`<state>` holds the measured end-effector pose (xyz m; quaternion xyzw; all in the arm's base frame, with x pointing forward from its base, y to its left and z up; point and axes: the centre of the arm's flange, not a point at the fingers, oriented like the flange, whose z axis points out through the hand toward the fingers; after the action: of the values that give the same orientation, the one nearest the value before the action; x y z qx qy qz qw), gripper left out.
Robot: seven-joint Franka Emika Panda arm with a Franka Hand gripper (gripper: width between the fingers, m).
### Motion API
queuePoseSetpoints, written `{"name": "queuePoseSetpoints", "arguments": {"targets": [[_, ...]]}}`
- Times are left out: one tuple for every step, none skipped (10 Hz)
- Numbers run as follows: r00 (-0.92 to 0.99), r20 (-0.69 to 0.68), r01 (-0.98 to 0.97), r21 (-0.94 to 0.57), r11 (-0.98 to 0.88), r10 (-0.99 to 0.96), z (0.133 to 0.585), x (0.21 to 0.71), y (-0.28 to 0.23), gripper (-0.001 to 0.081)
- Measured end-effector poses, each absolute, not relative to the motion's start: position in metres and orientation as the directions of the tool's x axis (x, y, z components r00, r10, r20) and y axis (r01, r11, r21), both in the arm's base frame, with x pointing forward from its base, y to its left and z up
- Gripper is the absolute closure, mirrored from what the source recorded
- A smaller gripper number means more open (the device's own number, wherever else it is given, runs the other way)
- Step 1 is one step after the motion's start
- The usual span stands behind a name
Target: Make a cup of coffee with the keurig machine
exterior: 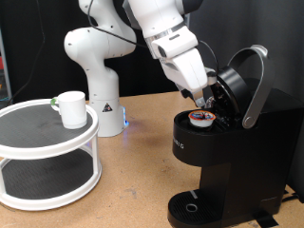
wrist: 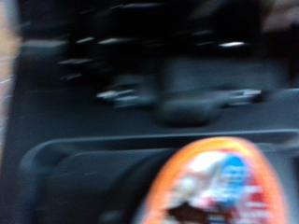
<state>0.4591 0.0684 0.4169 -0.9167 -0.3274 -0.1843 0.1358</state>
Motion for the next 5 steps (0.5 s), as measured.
{"name": "queuePoseSetpoints", "arguments": {"targets": [[0.731,0.442,0.626,-0.131,-0.769,0.52,0.421,0.462,0.067,0.0006],[0.739,0.447,0.613,-0.136,-0.778,0.504,0.425,0.464,0.067,0.0006],[0.744,0.45,0.605,-0.141,-0.784,0.494,0.429,0.466,0.066,0.0006],[0.747,0.452,0.602,-0.146,-0.785,0.488,0.434,0.468,0.064,0.0006],[0.748,0.449,0.601,-0.149,-0.785,0.488,0.438,0.47,0.062,0.0006]]}}
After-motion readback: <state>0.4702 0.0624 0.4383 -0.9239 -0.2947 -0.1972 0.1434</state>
